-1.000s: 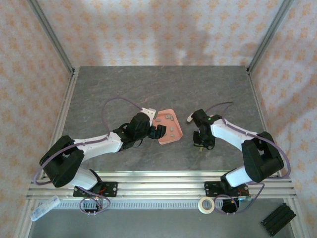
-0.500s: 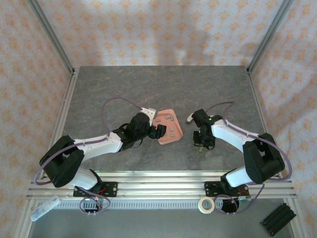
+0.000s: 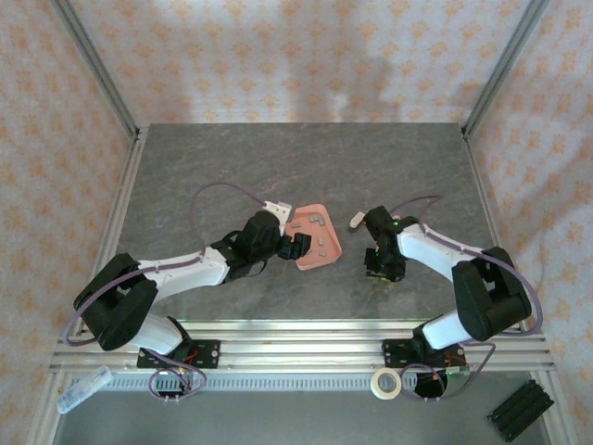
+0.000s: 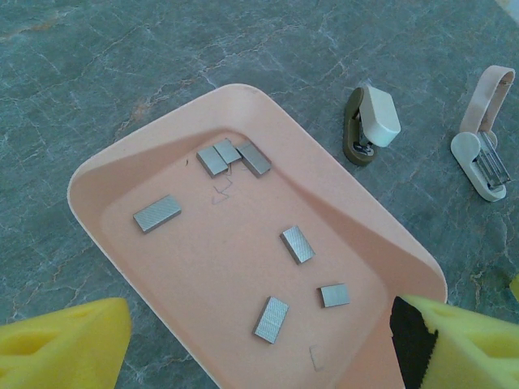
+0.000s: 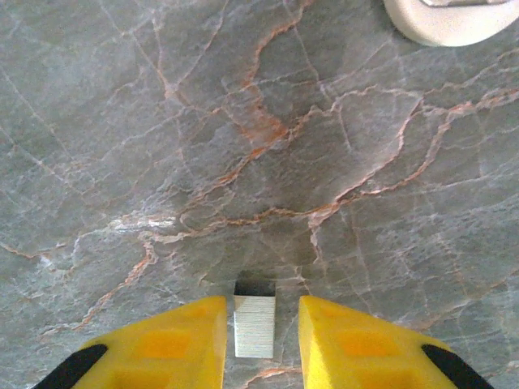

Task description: Load the staples into the stapler

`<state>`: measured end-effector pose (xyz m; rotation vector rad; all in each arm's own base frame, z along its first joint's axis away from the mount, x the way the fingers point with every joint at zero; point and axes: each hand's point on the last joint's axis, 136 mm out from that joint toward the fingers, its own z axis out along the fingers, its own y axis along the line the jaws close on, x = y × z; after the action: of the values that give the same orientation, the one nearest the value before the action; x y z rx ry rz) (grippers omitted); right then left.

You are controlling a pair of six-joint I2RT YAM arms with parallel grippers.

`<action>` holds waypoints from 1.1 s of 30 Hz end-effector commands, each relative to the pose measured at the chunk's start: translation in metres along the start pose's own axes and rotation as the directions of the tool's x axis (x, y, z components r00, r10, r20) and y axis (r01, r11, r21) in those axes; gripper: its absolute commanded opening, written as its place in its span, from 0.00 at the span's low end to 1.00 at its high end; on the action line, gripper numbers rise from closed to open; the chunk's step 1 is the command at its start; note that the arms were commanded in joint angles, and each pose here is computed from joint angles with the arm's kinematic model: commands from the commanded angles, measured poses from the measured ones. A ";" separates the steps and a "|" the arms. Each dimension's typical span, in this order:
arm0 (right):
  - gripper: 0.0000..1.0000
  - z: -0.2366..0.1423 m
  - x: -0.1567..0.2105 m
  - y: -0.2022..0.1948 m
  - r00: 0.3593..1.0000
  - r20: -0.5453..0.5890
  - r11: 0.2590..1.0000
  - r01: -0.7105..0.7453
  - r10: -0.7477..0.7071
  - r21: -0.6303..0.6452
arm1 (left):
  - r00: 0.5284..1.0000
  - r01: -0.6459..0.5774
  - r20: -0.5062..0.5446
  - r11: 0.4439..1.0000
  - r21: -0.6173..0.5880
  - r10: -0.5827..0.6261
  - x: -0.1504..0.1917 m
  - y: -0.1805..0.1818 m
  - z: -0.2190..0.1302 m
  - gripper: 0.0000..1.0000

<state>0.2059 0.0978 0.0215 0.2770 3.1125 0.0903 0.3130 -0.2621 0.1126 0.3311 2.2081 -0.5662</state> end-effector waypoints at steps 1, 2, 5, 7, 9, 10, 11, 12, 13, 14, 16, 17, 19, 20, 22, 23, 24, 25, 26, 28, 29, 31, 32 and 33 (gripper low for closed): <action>0.27 0.003 0.005 -0.004 1.000 -0.028 1.000 0.000 0.001 0.022 | 0.999 0.011 0.033 1.000 -0.002 -0.011 -0.004 -0.002 -0.004 0.84; 0.26 0.004 0.005 -0.005 0.999 -0.032 1.000 0.002 -0.001 0.025 | 0.999 0.011 0.033 1.000 -0.001 -0.011 -0.004 -0.002 -0.004 0.84; 0.25 0.006 0.006 -0.007 0.999 -0.043 0.999 0.003 -0.001 0.037 | 0.999 0.012 0.033 1.000 -0.001 -0.012 -0.004 -0.002 -0.004 0.84; 0.23 0.007 0.006 -0.008 0.999 -0.044 0.999 0.005 -0.003 0.048 | 0.999 0.012 0.033 1.000 -0.003 -0.012 -0.004 -0.001 -0.004 0.84; 0.22 0.008 0.004 -0.009 0.999 -0.041 0.999 0.006 -0.004 0.054 | 0.999 0.012 0.034 1.000 -0.003 -0.012 -0.004 -0.001 -0.004 0.84; 0.21 0.009 0.003 -0.008 0.999 -0.040 0.998 0.009 -0.006 0.056 | 0.999 0.011 0.033 1.000 -0.004 -0.011 -0.003 -0.001 -0.004 0.84; 0.21 0.010 0.002 -0.008 0.999 -0.039 0.998 0.009 -0.006 0.058 | 0.999 0.010 0.036 1.000 -0.004 -0.010 -0.004 -0.001 -0.004 0.84; 0.21 0.011 0.001 -0.008 0.999 -0.038 0.998 0.010 -0.007 0.061 | 0.999 0.011 0.034 1.000 -0.005 -0.011 -0.004 -0.001 -0.004 0.84; 0.20 0.012 0.001 -0.008 0.999 -0.040 0.998 0.011 -0.008 0.065 | 0.999 0.012 0.035 1.000 -0.005 -0.011 -0.004 -0.001 -0.004 0.84; 0.19 0.012 0.001 -0.008 0.999 -0.041 0.998 0.012 -0.009 0.066 | 0.999 0.010 0.036 1.000 -0.004 -0.010 -0.004 -0.001 -0.005 0.84; 0.17 0.013 0.000 -0.008 0.999 -0.041 0.998 0.012 -0.009 0.069 | 0.999 0.010 0.035 1.000 -0.004 -0.010 -0.004 -0.001 -0.005 0.84; 0.16 0.014 -0.001 -0.008 0.999 -0.038 0.998 0.010 -0.008 0.070 | 0.999 0.011 0.035 1.000 -0.005 -0.011 -0.004 -0.001 -0.005 0.84; 0.16 0.012 -0.002 -0.009 1.000 -0.025 0.998 0.009 -0.008 0.069 | 0.999 0.011 0.034 1.000 -0.008 -0.010 -0.004 0.000 -0.005 0.84; 0.15 0.011 -0.003 -0.009 1.000 -0.015 0.998 0.009 -0.008 0.069 | 0.999 0.011 0.034 1.000 -0.009 -0.010 -0.003 0.000 -0.005 0.84; 0.15 0.008 -0.005 -0.010 1.000 0.005 0.998 0.007 -0.008 0.068 | 0.999 0.011 0.037 1.000 -0.008 -0.010 -0.004 0.000 -0.006 0.84; 0.15 0.005 -0.007 -0.009 1.000 0.020 0.998 0.006 -0.007 0.063 | 0.999 0.011 0.039 1.000 -0.009 -0.011 -0.005 0.000 -0.006 0.84; 0.14 0.003 -0.009 -0.009 0.999 0.033 0.998 0.006 -0.008 0.061 | 0.999 0.011 0.040 1.000 -0.007 -0.010 -0.005 0.000 -0.006 0.84; 0.14 0.001 -0.010 -0.009 0.999 0.045 0.998 0.005 -0.008 0.060 | 0.999 0.011 0.042 1.000 -0.007 -0.010 -0.006 0.000 -0.006 0.84; 0.14 -0.001 -0.012 -0.009 0.998 0.058 0.998 0.003 -0.006 0.056 | 0.999 0.010 0.041 1.000 -0.006 -0.010 -0.005 -0.001 -0.006 0.84; 0.14 -0.004 -0.015 -0.009 0.997 0.083 0.999 0.001 -0.006 0.051 | 0.999 0.012 0.046 1.000 -0.007 -0.012 -0.007 -0.001 -0.007 0.84; 0.14 -0.007 -0.016 -0.009 0.995 0.095 0.999 0.001 -0.006 0.047 | 0.999 0.011 0.046 1.000 -0.009 -0.011 -0.006 0.000 -0.007 0.84; 0.14 -0.009 -0.018 -0.009 0.993 0.115 0.999 -0.001 -0.004 0.043 | 0.999 0.011 0.047 1.000 -0.010 -0.010 -0.006 0.000 -0.007 0.84; 0.14 -0.010 -0.018 -0.009 0.993 0.121 0.999 0.000 -0.005 0.041 | 0.999 0.012 0.051 1.000 -0.009 -0.012 -0.007 0.000 -0.008 0.84; 0.14 -0.012 -0.020 -0.009 0.992 0.130 0.999 0.000 -0.005 0.039 | 0.998 0.014 0.054 1.000 -0.009 -0.013 -0.008 0.000 -0.008 0.84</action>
<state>0.2176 0.0934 0.0284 0.2612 3.0444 0.0566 0.3120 -0.2601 0.1131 0.3181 2.2042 -0.5690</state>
